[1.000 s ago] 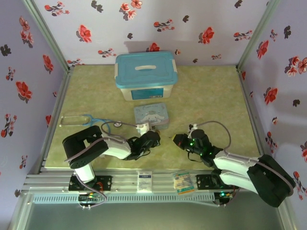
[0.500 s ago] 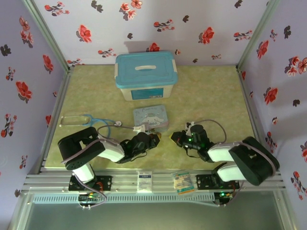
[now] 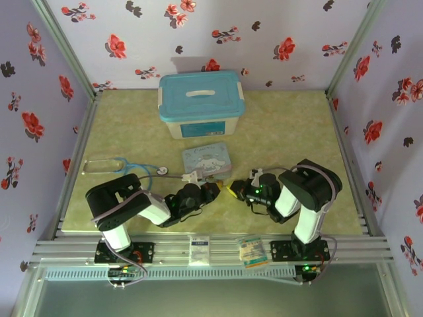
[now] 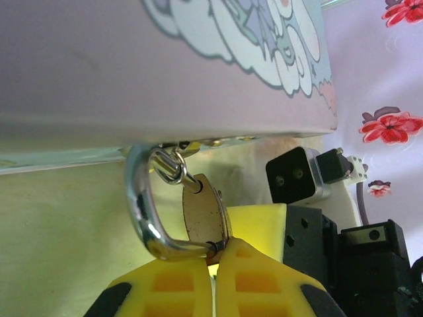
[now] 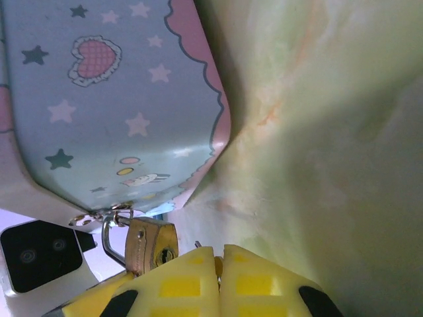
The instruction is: Unlock the padlock with the key
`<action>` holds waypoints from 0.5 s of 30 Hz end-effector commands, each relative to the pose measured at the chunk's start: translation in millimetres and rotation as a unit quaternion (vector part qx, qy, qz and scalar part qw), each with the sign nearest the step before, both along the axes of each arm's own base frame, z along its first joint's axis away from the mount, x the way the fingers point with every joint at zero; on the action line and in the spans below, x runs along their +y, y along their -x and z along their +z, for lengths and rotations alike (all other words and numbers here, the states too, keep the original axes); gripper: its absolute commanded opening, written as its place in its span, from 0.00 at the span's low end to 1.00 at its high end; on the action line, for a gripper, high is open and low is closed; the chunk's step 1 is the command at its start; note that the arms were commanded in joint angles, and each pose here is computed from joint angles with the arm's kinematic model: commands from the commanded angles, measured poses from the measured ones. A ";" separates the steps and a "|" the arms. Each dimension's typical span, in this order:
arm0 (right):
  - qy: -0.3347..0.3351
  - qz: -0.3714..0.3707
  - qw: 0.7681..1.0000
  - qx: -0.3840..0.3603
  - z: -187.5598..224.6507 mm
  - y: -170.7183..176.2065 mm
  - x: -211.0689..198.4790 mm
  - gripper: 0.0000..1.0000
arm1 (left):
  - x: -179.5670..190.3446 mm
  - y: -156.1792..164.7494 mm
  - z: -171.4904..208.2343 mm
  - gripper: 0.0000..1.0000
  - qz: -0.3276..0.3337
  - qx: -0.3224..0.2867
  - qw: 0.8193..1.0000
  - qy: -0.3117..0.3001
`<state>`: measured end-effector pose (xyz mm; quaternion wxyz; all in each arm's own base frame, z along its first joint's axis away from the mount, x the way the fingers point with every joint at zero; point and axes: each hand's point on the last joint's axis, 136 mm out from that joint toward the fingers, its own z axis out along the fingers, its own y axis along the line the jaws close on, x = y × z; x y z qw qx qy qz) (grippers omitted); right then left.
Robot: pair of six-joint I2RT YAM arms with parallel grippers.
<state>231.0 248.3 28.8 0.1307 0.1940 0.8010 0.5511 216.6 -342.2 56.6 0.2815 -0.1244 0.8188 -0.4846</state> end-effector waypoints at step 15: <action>-0.032 -0.015 0.998 -0.043 30.5 -8.1 -1.0 0.00 | -0.4 0.0 26.4 0.00 0.007 0.006 0.996 0.083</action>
